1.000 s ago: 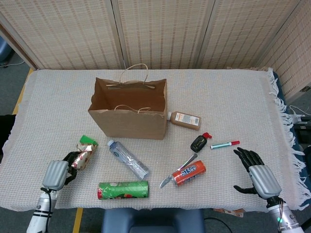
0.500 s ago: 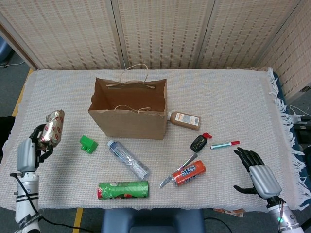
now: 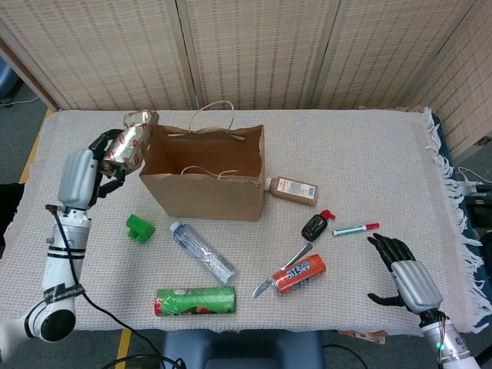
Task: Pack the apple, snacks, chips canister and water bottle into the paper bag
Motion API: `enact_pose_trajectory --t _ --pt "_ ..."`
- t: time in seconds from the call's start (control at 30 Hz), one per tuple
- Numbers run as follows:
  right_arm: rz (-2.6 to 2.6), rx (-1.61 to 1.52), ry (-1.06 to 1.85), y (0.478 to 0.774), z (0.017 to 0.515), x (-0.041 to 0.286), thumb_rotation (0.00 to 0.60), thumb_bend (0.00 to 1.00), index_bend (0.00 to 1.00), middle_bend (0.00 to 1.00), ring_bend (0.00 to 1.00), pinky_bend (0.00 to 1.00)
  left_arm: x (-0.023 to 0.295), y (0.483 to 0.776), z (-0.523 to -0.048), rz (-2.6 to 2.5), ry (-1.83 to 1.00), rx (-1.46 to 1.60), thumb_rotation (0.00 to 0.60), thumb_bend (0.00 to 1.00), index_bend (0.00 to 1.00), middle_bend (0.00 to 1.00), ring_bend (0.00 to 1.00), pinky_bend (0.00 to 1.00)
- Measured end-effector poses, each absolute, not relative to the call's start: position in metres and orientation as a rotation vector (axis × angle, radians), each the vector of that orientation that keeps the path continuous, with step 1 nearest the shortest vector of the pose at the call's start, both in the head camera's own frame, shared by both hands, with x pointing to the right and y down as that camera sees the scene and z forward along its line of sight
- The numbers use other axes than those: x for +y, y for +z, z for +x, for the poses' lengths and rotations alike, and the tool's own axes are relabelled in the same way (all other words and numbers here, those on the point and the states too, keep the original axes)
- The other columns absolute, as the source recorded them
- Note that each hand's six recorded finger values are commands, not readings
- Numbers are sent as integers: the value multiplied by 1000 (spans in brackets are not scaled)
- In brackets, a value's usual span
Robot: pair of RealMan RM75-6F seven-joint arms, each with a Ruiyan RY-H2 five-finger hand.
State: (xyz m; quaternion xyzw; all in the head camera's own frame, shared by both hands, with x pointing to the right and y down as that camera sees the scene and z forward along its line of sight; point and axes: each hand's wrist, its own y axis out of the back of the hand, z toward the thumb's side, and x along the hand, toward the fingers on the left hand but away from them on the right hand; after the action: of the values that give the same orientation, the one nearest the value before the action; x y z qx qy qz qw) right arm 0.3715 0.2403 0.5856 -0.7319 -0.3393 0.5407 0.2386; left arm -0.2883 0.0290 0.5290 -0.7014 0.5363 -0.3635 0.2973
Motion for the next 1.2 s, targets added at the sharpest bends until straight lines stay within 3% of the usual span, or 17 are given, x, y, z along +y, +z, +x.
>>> enact_pose_trajectory --t 0.3,0.4,0.5,0.67,0.73,0.93,1.2 --pt "-2017 -925 1490 586 371 239 600 0 0 0 0 0 25 546 -213 -1832 -921 1084 600 644 747 716 693 785" --pt "-2022 -916 1492 586 371 240 600 0 0 0 0 0 22 554 -197 -1800 -911 1008 600 587 694 660 644 765" --pt "-2025 -914 1493 586 371 241 600 0 0 0 0 0 18 564 -183 -1764 -909 940 600 509 575 517 529 674" --pt "-2023 -924 1493 585 372 239 600 0 0 0 0 0 12 581 -167 -1713 -954 866 600 403 170 83 116 299" --pt "-2023 -925 1492 585 372 239 600 0 0 0 0 0 10 585 -161 -1709 -968 860 600 391 84 10 28 209" --pt "-2022 -923 1494 585 373 239 600 0 0 0 0 0 5 582 -152 -1711 -955 907 600 389 1 0 0 146" --pt "-2015 -927 1494 584 374 238 600 0 0 0 0 0 5 571 -163 -1729 -943 1014 600 409 46 0 13 178"
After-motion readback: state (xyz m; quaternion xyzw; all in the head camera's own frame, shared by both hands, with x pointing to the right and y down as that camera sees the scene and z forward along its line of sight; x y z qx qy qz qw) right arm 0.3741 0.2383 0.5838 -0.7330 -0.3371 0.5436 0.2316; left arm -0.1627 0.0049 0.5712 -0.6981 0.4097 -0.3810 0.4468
